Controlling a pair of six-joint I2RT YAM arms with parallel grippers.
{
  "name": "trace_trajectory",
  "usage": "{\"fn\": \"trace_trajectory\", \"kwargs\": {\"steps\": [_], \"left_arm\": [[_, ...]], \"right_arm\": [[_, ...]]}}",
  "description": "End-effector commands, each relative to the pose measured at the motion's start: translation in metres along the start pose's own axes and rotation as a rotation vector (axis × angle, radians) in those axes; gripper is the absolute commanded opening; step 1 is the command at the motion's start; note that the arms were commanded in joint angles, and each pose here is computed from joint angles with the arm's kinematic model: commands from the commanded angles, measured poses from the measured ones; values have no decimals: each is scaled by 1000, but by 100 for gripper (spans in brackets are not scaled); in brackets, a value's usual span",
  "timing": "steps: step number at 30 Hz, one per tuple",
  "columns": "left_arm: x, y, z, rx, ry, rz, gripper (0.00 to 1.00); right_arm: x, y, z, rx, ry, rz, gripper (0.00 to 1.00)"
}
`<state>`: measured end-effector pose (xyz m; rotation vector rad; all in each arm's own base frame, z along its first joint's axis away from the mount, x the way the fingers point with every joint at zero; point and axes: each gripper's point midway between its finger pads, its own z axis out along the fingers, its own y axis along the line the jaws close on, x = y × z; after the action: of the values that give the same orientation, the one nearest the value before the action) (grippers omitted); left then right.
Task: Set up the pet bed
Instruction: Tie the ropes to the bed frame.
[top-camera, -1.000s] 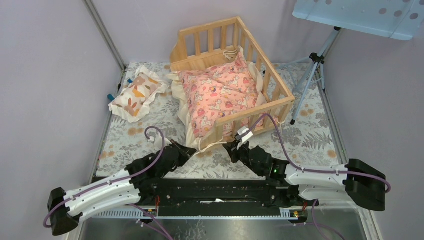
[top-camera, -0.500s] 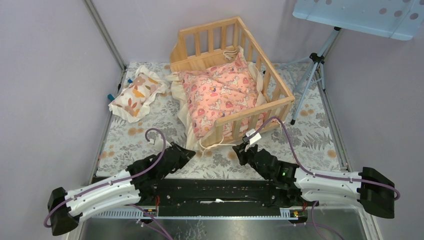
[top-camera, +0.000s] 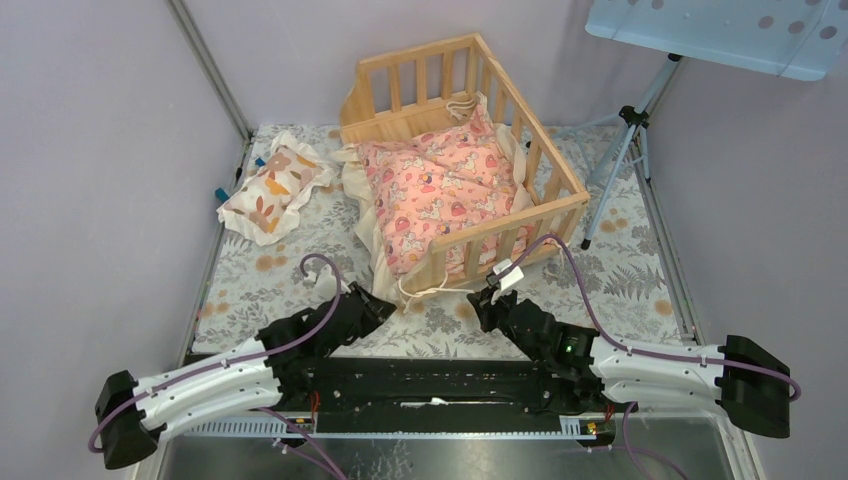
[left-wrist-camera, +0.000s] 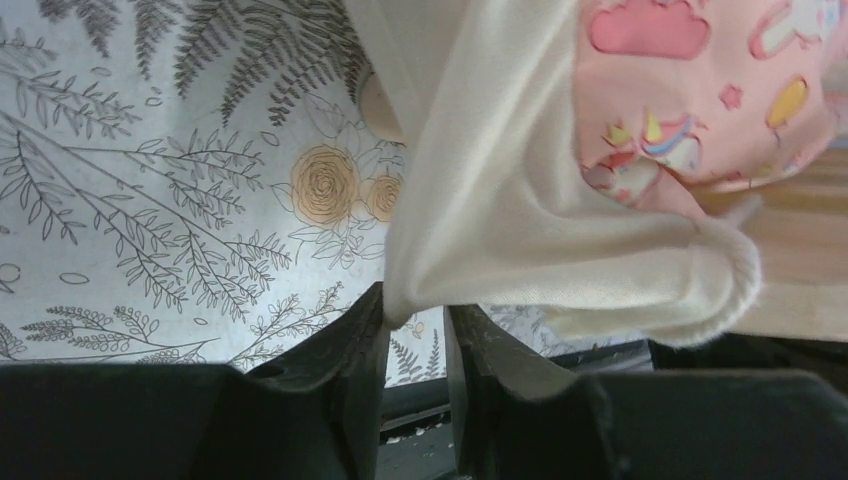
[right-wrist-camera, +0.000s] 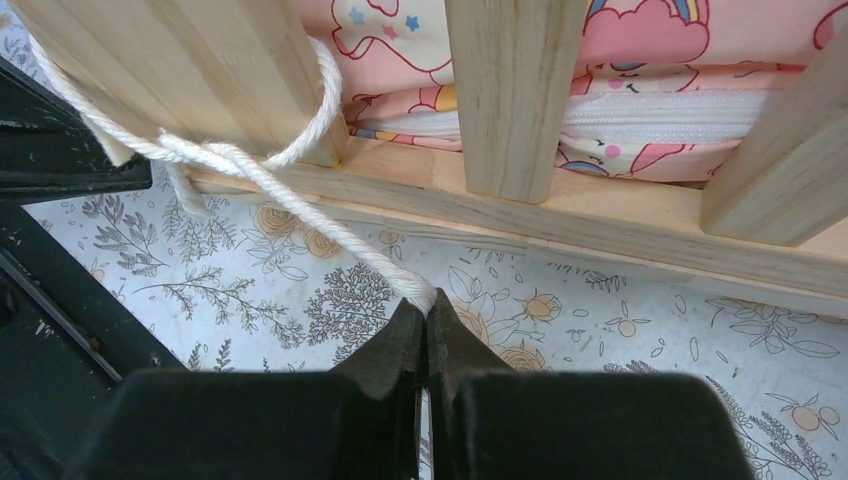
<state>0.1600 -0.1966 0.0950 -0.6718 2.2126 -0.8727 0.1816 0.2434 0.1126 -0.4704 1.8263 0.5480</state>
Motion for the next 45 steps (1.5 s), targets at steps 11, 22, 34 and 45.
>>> {"fn": "trace_trajectory", "kwargs": {"steps": [11,22,34,45], "left_arm": [[26,-48,-28,340,1,625,56],[21,-30,-12,53,-383,806,70],[17,-36,8,-11,-509,804,79],[11,-37,33,1,-446,813,71]], "right_arm": [[-10,0,3,7,-40,-1,0],[-17,1,3,-1,-60,-7,0],[-17,7,5,-26,-56,-10,0],[-18,8,5,-30,-58,-6,0]]}}
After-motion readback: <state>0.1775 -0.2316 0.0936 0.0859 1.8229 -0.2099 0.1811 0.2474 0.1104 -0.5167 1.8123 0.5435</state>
